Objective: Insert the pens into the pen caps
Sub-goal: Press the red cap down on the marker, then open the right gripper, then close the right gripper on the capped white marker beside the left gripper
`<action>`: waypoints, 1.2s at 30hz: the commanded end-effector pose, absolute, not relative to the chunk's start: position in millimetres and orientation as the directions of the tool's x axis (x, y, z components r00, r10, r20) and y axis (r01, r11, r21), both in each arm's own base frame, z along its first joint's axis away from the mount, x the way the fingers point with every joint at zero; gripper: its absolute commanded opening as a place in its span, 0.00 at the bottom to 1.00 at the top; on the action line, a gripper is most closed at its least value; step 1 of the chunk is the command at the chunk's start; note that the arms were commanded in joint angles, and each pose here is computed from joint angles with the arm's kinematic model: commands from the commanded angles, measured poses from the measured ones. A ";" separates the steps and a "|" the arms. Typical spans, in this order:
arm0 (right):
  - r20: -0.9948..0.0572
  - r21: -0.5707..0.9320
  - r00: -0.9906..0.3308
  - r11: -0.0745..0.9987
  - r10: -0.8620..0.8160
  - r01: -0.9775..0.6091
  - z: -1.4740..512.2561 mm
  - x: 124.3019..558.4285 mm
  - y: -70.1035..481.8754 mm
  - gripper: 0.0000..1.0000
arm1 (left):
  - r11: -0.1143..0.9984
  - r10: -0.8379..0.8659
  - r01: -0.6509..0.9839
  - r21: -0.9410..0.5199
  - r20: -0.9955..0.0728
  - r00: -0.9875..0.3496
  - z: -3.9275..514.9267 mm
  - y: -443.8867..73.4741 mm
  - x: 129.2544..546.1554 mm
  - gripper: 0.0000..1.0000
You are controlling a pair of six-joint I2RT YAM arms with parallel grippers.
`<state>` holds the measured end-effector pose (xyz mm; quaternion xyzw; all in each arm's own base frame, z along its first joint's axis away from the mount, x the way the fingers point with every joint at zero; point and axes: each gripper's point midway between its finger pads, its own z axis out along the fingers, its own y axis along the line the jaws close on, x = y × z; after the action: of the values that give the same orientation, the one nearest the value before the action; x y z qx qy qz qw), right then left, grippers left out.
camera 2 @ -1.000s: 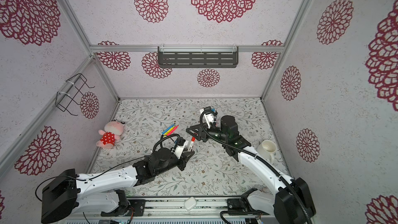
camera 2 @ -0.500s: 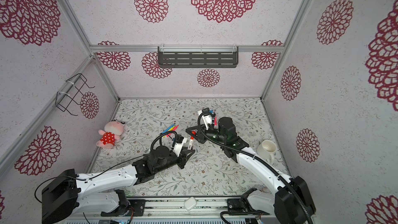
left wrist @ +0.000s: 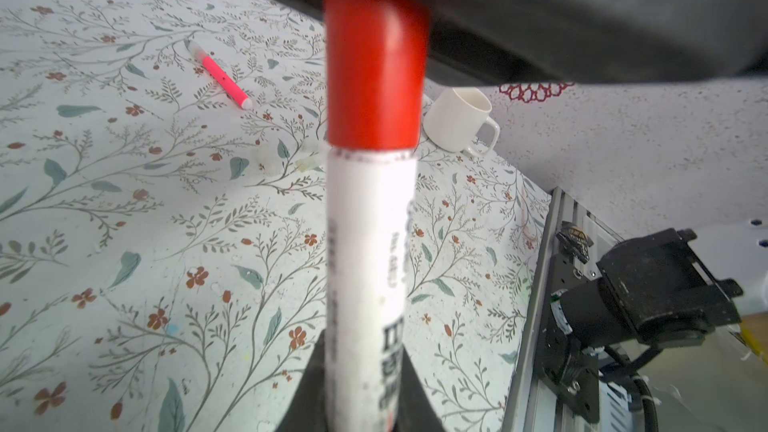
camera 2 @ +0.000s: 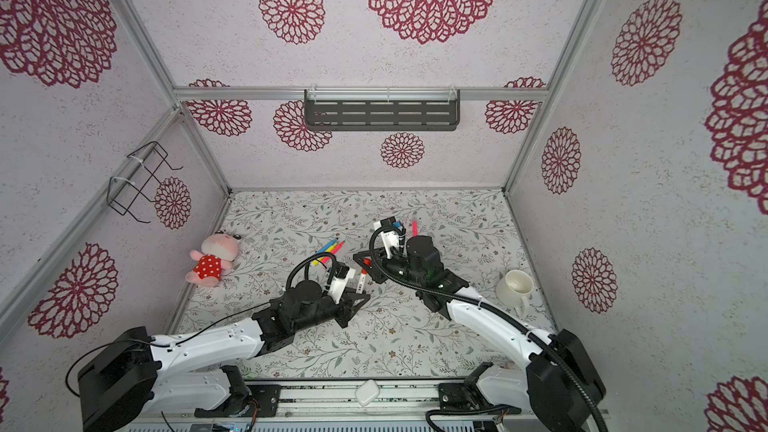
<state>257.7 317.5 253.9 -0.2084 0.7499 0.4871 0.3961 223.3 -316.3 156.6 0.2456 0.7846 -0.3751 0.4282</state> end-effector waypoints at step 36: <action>-0.908 0.336 -0.417 0.518 -0.045 -0.787 304.2 210.5 268.7 0.69 | 0.511 -0.202 0.685 -0.519 -0.847 -0.491 225.0 -294.4 260.4 0.00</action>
<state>221.1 269.0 301.0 -0.2543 0.7483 0.3846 0.4769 255.5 -290.3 212.6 0.1759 0.7404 -0.4598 0.4576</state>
